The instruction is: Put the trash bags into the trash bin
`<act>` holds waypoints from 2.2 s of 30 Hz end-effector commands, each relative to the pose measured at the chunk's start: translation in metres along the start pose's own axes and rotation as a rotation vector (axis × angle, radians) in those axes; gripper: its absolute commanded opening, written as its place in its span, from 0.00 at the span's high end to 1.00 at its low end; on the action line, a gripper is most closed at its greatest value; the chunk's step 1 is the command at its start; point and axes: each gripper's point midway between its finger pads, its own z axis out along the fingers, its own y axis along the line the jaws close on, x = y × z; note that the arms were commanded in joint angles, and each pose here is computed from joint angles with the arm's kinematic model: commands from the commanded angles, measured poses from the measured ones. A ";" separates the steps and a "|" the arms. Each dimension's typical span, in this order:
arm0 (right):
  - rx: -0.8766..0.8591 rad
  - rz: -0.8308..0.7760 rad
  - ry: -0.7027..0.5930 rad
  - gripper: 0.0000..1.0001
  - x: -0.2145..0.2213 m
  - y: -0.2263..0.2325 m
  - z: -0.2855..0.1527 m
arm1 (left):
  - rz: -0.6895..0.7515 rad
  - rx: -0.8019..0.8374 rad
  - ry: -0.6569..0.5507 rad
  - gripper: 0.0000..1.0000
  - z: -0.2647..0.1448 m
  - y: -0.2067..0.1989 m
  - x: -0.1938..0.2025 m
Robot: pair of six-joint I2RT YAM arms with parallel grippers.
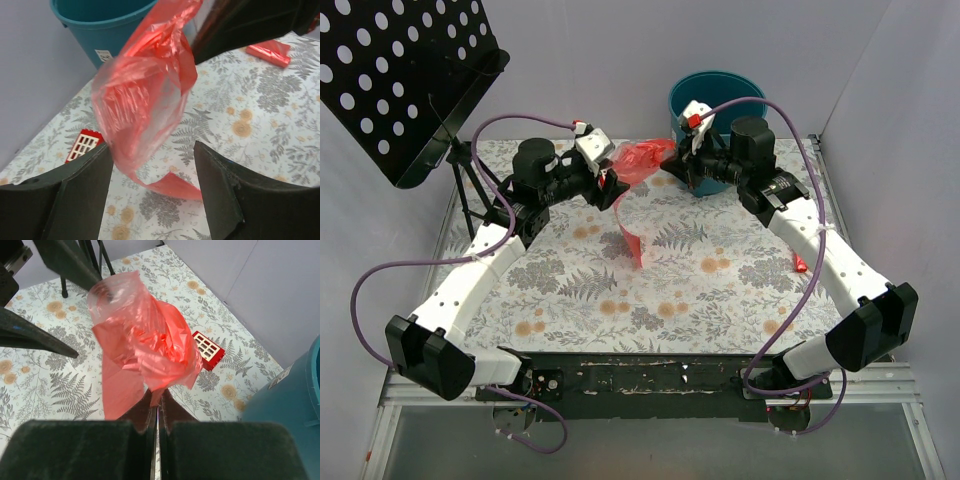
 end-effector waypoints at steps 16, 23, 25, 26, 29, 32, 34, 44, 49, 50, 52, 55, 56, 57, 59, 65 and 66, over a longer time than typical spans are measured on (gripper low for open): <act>-0.022 -0.047 -0.027 0.99 -0.011 0.009 -0.014 | 0.541 0.062 -0.108 0.25 0.015 0.000 -0.031; -0.020 -0.042 -0.022 0.99 -0.009 0.010 -0.018 | 0.692 0.137 -0.144 0.50 0.028 -0.028 -0.031; -0.018 -0.036 -0.016 0.99 -0.008 0.011 -0.019 | 0.727 0.104 -0.162 0.71 0.030 -0.031 -0.038; -0.010 -0.033 -0.008 0.99 -0.005 0.010 -0.019 | 0.731 0.068 -0.171 0.78 0.030 -0.028 -0.043; 0.059 -0.017 0.020 0.99 0.005 -0.005 -0.024 | 0.712 -0.077 -0.226 0.88 0.025 -0.009 -0.068; 0.122 0.064 0.029 0.99 0.015 -0.026 -0.035 | 0.656 -0.225 -0.215 0.93 0.022 0.018 -0.080; 0.149 0.098 0.026 0.99 0.017 -0.036 -0.042 | 0.610 -0.305 -0.197 0.94 0.021 0.035 -0.084; 0.164 0.127 -0.001 0.99 0.016 -0.051 -0.061 | 0.525 -0.245 -0.136 0.88 0.022 0.032 -0.058; 0.156 0.141 0.001 0.99 0.017 -0.048 -0.062 | 0.499 0.063 -0.161 0.47 0.029 -0.029 -0.038; 0.160 0.142 -0.001 0.99 0.016 -0.048 -0.063 | 0.464 0.090 -0.178 0.50 0.033 -0.037 -0.044; 0.164 0.140 -0.002 0.99 0.015 -0.048 -0.064 | 0.408 0.154 -0.199 0.55 0.039 -0.052 -0.053; 0.168 0.141 -0.001 0.99 0.015 -0.049 -0.064 | 0.400 0.212 -0.212 0.58 0.049 -0.070 -0.057; 0.174 0.142 0.000 0.99 0.015 -0.050 -0.065 | 0.410 0.241 -0.226 0.60 0.048 -0.076 -0.059; 0.179 0.144 -0.001 0.99 0.015 -0.051 -0.065 | 0.418 0.270 -0.243 0.62 0.048 -0.083 -0.062; 0.183 0.143 0.000 0.99 0.015 -0.051 -0.065 | 0.429 0.315 -0.264 0.65 0.047 -0.094 -0.064; 0.181 0.145 -0.006 0.99 0.013 -0.051 -0.065 | 0.471 0.331 -0.255 0.63 0.064 -0.099 -0.059; 0.181 0.147 -0.006 0.99 0.014 -0.051 -0.065 | 0.491 0.331 -0.256 0.62 0.066 -0.099 -0.059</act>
